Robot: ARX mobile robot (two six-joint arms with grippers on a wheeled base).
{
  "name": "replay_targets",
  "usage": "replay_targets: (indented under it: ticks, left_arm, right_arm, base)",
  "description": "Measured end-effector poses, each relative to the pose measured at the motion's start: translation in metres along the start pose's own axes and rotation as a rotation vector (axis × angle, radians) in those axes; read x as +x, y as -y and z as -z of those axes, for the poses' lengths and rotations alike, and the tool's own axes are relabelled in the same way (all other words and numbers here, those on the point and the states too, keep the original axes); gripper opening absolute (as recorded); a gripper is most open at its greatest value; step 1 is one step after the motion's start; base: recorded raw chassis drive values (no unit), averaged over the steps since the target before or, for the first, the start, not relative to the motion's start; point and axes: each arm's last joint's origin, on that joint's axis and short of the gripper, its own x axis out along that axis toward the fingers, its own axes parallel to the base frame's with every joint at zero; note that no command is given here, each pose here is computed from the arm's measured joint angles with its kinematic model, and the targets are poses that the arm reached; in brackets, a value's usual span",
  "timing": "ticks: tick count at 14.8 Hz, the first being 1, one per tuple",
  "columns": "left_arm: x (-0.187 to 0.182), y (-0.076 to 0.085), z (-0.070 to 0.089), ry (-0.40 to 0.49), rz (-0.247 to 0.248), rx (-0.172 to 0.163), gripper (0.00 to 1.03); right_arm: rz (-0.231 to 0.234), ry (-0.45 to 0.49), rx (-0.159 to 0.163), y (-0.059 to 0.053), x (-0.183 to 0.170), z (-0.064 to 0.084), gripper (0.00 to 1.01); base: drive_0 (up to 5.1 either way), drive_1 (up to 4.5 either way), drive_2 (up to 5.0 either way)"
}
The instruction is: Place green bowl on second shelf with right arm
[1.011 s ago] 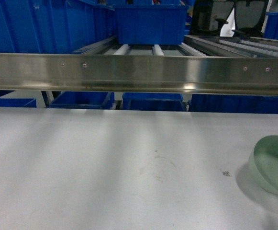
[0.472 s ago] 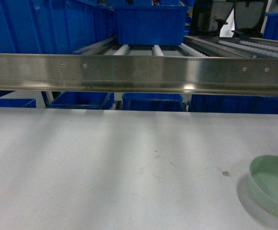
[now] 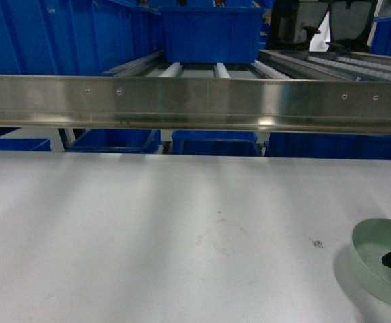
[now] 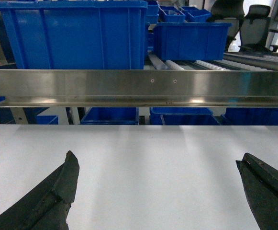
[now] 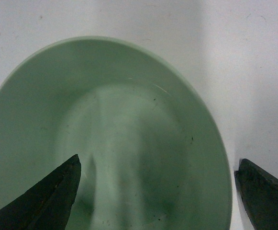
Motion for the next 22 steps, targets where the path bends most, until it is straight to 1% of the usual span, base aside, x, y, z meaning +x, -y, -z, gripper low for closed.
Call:
replay_targets:
  ticks: [2, 3, 5, 7, 8, 9, 11, 12, 13, 14, 15, 16, 17, 18, 19, 20, 21, 22]
  left_arm:
    - [0.000, 0.000, 0.000, 0.000, 0.000, 0.000, 0.98]
    - [0.000, 0.000, 0.000, 0.000, 0.000, 0.000, 0.98]
    - [0.000, 0.000, 0.000, -0.001, 0.000, 0.000, 0.98]
    - [0.000, 0.000, 0.000, 0.000, 0.000, 0.000, 0.98]
    - [0.000, 0.000, 0.000, 0.000, 0.000, 0.000, 0.98]
    - [0.000, 0.000, 0.000, 0.000, 0.000, 0.000, 0.98]
    - [0.000, 0.000, 0.000, 0.000, 0.000, 0.000, 0.98]
    - [0.000, 0.000, 0.000, 0.000, 0.000, 0.000, 0.98]
    - [0.000, 0.000, 0.000, 0.000, 0.000, 0.000, 0.98]
    - [0.000, 0.000, 0.000, 0.000, 0.000, 0.000, 0.98]
    - [0.000, 0.000, 0.000, 0.000, 0.000, 0.000, 0.98]
    - [0.000, 0.000, 0.000, 0.000, 0.000, 0.000, 0.98]
    - [0.000, 0.000, 0.000, 0.000, 0.000, 0.000, 0.98]
    - [0.000, 0.000, 0.000, 0.000, 0.000, 0.000, 0.98]
    - [0.000, 0.000, 0.000, 0.000, 0.000, 0.000, 0.98]
    - [0.000, 0.000, 0.000, 0.000, 0.000, 0.000, 0.98]
    - [0.000, 0.000, 0.000, 0.000, 0.000, 0.000, 0.98]
    - [0.000, 0.000, 0.000, 0.000, 0.000, 0.000, 0.98]
  right_arm:
    - [0.010, -0.014, 0.032, 0.004, 0.006, -0.011, 0.98]
    - [0.023, -0.013, 0.048, 0.006, 0.008, -0.013, 0.93]
    - [0.027, 0.002, 0.087, 0.007, 0.011, -0.012, 0.69]
    - [0.023, -0.001, 0.131, 0.011, 0.014, -0.010, 0.50]
    - [0.018, -0.002, 0.145, 0.013, 0.016, -0.010, 0.43]
    - [0.007, 0.002, 0.159, 0.014, 0.019, -0.010, 0.30]
    - [0.002, 0.012, 0.174, 0.014, 0.019, -0.007, 0.10]
    - [0.006, 0.024, 0.177, 0.013, 0.017, -0.006, 0.04]
    - [0.014, 0.036, 0.176, 0.012, 0.014, -0.004, 0.02]
    - [0.026, 0.047, 0.177, 0.009, 0.009, 0.001, 0.02]
    - [0.051, 0.063, 0.167, 0.002, 0.001, 0.009, 0.02]
    - [0.057, 0.103, 0.148, -0.007, -0.015, 0.014, 0.02]
    - [0.091, 0.345, 0.084, -0.042, -0.090, -0.001, 0.02]
    - [0.123, 0.550, 0.035, -0.071, -0.156, -0.009, 0.02]
    - [0.171, 0.625, -0.046, -0.085, -0.163, -0.008, 0.02]
    - [0.197, 0.626, -0.082, -0.086, -0.161, -0.003, 0.02]
    - [0.215, 0.600, -0.118, -0.086, -0.159, 0.001, 0.02]
    - [0.233, 0.604, -0.152, -0.085, -0.161, 0.003, 0.02]
  base:
    - [0.0, 0.00, 0.0]
    - [0.0, 0.00, 0.0]
    - [0.0, 0.00, 0.0]
    - [0.0, 0.00, 0.0]
    - [0.0, 0.00, 0.0]
    - [0.0, 0.00, 0.0]
    - [0.0, 0.00, 0.0]
    - [0.0, 0.00, 0.0]
    - [0.0, 0.00, 0.0]
    - [0.0, 0.00, 0.0]
    - [0.0, 0.00, 0.0]
    - [0.0, 0.00, 0.0]
    - [0.0, 0.00, 0.0]
    - [0.0, 0.00, 0.0]
    - [0.0, 0.00, 0.0]
    - [0.0, 0.00, 0.0]
    - [0.0, 0.00, 0.0]
    - [0.0, 0.00, 0.0]
